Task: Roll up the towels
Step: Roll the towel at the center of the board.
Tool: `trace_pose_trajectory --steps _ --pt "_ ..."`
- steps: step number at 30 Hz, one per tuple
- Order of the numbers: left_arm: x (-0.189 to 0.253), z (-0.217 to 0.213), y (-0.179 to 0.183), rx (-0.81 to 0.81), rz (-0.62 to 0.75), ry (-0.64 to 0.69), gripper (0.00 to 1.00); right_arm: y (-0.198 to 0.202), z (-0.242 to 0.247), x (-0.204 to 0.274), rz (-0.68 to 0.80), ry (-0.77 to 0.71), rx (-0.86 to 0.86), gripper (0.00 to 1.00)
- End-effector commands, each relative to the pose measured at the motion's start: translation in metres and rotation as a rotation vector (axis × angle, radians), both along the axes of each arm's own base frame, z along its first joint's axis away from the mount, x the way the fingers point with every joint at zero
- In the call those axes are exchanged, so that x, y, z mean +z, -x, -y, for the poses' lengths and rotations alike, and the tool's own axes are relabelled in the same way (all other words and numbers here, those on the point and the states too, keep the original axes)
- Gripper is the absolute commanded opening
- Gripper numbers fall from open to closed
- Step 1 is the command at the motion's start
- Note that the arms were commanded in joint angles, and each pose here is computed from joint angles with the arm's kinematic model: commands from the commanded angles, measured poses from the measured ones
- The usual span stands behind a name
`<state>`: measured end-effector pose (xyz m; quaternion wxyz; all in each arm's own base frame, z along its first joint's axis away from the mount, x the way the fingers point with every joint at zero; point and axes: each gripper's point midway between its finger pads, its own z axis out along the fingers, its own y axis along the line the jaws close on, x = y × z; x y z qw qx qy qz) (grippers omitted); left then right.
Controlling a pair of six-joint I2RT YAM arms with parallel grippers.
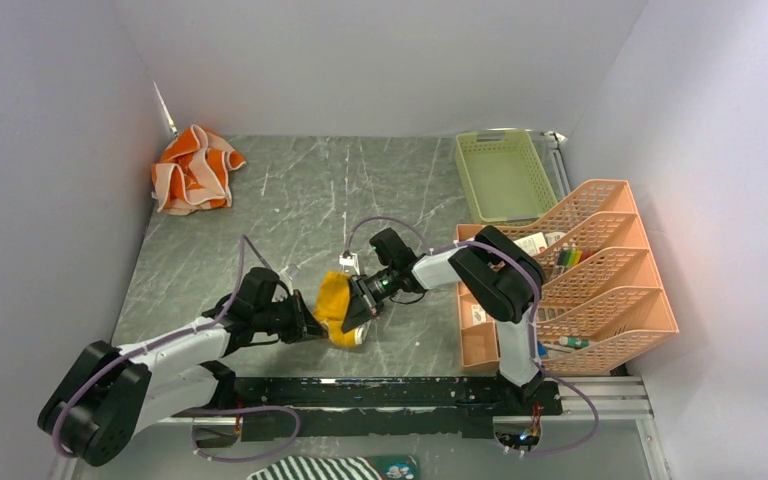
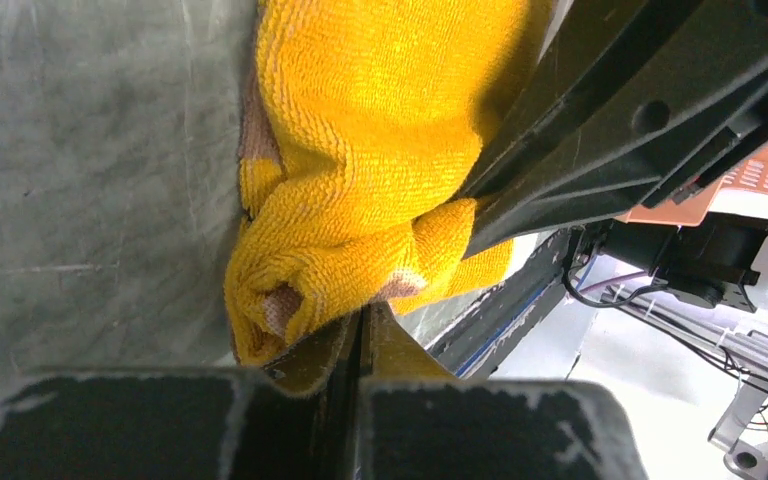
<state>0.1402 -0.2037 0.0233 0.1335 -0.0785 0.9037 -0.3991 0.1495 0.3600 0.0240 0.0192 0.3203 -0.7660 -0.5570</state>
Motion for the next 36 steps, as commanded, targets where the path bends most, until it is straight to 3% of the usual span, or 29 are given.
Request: trace_pose_trajectory --steps 1,3,7,10,13,17,21,25,36 --pt "-0.009 -0.007 -0.026 0.084 0.064 -0.076 0.1 -0.003 0.015 -0.012 0.056 0.08 -0.043 0.0" --pt "-0.016 -0.006 -0.023 0.082 0.043 -0.077 0.1 -0.005 0.02 -0.013 0.095 0.105 -0.059 0.02" --pt "-0.028 -0.007 -0.019 0.068 0.016 -0.089 0.09 -0.012 0.023 -0.005 0.231 0.141 -0.053 0.28" --pt "-0.034 -0.006 -0.018 0.044 0.002 -0.101 0.09 -0.017 0.023 0.002 0.372 0.19 -0.022 0.37" --pt "-0.04 -0.005 -0.017 0.02 -0.012 -0.116 0.09 -0.029 0.021 0.013 0.568 0.238 -0.03 0.44" --pt "-0.045 -0.003 -0.015 -0.004 -0.027 -0.119 0.07 -0.043 0.02 0.033 0.903 0.217 -0.071 0.63" --pt "-0.048 -0.002 -0.014 -0.02 -0.041 -0.125 0.07 -0.035 0.019 0.05 1.091 0.098 -0.07 0.64" --pt "-0.05 -0.003 -0.016 -0.031 -0.044 -0.15 0.07 -0.016 0.015 0.058 1.187 -0.035 0.009 0.65" --pt "-0.047 -0.002 -0.017 -0.062 -0.049 -0.171 0.07 -0.01 0.002 0.042 1.408 -0.063 0.156 0.65"
